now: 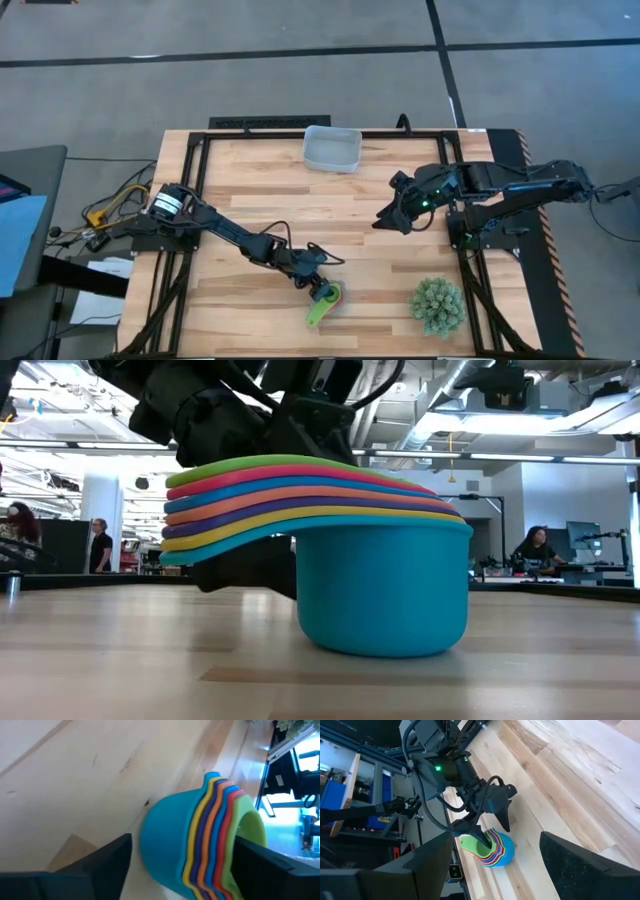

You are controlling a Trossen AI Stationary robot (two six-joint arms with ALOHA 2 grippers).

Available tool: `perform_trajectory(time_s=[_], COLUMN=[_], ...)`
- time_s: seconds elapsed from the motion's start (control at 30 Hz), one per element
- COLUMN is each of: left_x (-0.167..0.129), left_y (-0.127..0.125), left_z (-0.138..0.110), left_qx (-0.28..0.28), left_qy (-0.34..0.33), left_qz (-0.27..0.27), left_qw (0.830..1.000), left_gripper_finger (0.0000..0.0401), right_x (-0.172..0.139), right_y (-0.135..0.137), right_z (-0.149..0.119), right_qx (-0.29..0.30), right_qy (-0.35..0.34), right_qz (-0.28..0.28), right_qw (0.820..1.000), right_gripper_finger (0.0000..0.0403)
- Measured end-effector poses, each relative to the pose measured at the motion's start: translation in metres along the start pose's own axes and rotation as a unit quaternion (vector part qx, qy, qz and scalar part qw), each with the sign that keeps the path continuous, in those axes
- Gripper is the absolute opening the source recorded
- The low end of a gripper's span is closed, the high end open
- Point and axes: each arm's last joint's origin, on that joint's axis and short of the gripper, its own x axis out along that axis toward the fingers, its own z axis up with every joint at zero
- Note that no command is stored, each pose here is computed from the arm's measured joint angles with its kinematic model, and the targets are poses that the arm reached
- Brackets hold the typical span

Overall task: Nest measuring cups in basket
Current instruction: Put the nested measuring cups into the bin

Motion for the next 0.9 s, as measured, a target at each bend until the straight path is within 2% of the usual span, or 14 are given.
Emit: perform_trajectory(time_s=[0.3, 0.47, 0.63, 0.9], left_x=[-0.0001, -0.0001, -0.0001, -0.0038], left_y=[0.0003, 0.0006, 0.0007, -0.0023], left_z=[0.0009, 0.0012, 0.0011, 0.0087], left_qx=[0.001, 0.000, -0.001, -0.011], left_qy=[-0.004, -0.005, -0.004, -0.007], left_qz=[0.002, 0.003, 0.004, -0.015], left_qw=[1.000, 1.000, 1.000, 1.000], left_gripper_finger=[0.0177, 0.0130, 0.0113, 0.0123], right_x=[0.0000, 0.0000, 0.0000, -0.0006], right_y=[0.0000, 0.0000, 0.0001, 0.0001], right_z=[-0.0001, -0.0002, -0.0002, -0.0002], right_qx=[0.000, 0.000, -0.002, -0.004], right_qy=[0.000, 0.001, 0.001, 0.000], right_qz=[0.000, 0.000, 0.000, 0.001], right_qw=[1.000, 1.000, 1.000, 1.000], right_gripper_finger=[0.0321, 0.0321, 0.0321, 0.0321])
